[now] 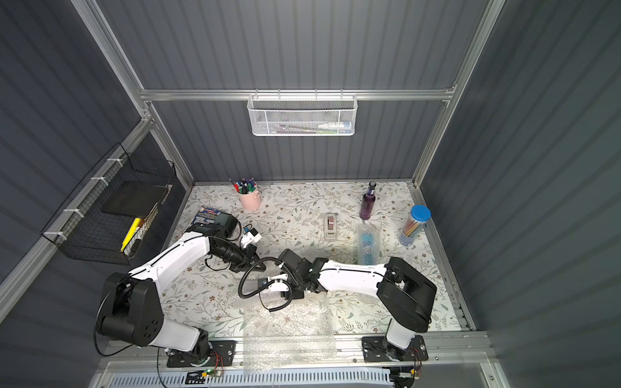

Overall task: Wrap wine bottles in bubble wrap
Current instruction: Adjust the bubble wrap on the bubble wrap, then stick the tape on the bubble wrap.

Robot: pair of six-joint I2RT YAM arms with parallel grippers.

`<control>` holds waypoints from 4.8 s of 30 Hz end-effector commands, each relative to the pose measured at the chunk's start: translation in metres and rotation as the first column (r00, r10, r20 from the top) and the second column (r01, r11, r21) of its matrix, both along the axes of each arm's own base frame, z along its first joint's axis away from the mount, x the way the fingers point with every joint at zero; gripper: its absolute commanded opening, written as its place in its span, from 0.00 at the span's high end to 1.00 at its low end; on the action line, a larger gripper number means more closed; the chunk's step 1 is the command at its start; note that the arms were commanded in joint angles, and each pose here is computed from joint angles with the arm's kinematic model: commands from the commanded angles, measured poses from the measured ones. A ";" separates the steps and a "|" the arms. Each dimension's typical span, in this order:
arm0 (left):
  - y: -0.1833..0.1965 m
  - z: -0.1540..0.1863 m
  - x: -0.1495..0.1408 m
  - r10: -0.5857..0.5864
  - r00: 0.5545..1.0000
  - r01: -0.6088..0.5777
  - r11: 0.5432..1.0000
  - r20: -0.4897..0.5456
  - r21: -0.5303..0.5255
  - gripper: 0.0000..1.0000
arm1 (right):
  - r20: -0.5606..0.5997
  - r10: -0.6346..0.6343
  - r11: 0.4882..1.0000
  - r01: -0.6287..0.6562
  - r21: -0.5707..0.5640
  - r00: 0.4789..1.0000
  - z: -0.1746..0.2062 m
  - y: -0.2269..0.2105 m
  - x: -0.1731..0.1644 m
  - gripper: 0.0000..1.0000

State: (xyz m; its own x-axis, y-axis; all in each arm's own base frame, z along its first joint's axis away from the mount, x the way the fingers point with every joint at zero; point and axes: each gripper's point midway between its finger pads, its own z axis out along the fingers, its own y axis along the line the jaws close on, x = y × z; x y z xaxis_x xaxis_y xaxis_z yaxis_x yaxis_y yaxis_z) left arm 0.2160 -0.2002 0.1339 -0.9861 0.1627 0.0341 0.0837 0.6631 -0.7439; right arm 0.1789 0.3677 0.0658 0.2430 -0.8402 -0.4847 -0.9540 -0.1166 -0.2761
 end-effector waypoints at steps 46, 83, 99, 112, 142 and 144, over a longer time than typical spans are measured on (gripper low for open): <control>0.000 -0.086 -0.057 0.062 0.983 -0.028 0.981 -0.175 0.190 0.94 | -0.043 0.000 0.994 -0.005 -0.109 0.999 -0.036 -0.024 -0.042 0.59; -0.006 -0.058 -0.039 0.049 0.993 -0.010 0.944 -0.110 0.330 0.67 | -0.058 -0.020 0.997 0.016 -0.070 0.998 -0.034 -0.018 -0.043 0.60; -0.030 -0.031 -0.030 0.046 0.995 -0.029 0.982 -0.089 0.187 0.79 | -0.070 -0.013 0.997 0.008 -0.071 0.997 -0.037 -0.019 -0.046 0.63; -0.027 -0.062 -0.045 0.046 0.984 -0.012 0.981 -0.171 0.194 0.91 | -0.074 -0.018 0.996 0.011 -0.086 0.997 -0.039 -0.021 -0.046 0.63; -0.002 -0.093 -0.084 0.026 0.959 0.054 0.961 -0.282 0.271 1.00 | -0.403 -0.136 0.925 0.262 0.277 0.905 0.051 -0.021 -0.015 0.50; -0.004 -0.092 -0.083 0.028 0.960 0.048 0.963 -0.278 0.264 1.00 | -0.483 -0.120 0.908 0.293 0.301 0.867 0.061 -0.018 -0.015 0.56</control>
